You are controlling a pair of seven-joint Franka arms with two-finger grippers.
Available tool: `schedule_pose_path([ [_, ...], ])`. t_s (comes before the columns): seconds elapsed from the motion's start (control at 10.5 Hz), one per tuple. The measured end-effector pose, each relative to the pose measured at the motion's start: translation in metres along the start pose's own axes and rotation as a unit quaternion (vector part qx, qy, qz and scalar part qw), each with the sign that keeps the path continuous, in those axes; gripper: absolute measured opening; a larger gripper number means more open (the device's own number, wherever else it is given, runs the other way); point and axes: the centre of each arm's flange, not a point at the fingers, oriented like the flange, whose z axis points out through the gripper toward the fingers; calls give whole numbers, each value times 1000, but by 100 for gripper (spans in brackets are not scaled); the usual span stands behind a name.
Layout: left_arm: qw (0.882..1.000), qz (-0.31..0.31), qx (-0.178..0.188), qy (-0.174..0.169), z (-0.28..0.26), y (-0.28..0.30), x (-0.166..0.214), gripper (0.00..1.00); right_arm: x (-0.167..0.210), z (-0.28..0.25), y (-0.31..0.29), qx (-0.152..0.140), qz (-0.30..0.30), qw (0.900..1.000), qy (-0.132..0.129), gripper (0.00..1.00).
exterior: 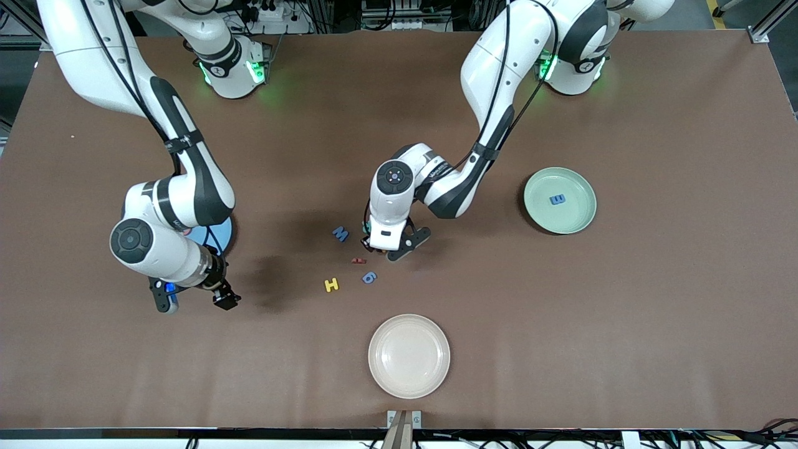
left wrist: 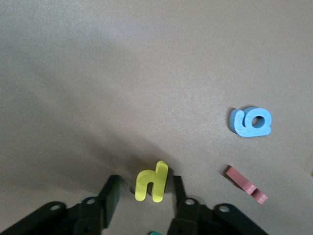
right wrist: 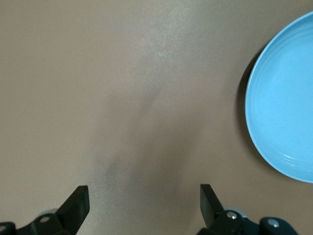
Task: Sort uppercase to blue plate, lowercase to green plate
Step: 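Lower the left gripper and grasp the yellow h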
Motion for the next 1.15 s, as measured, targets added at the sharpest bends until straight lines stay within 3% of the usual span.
schedule_pose_path([
  [0.38,1000,-1,-1,2,0,0,3,37,0,-1,-1,1,0,1000,0,100],
  [1.15,1000,-1,-1,3,-1,1,3,26,-3,-1,-2,2,-3,1000,0,100],
])
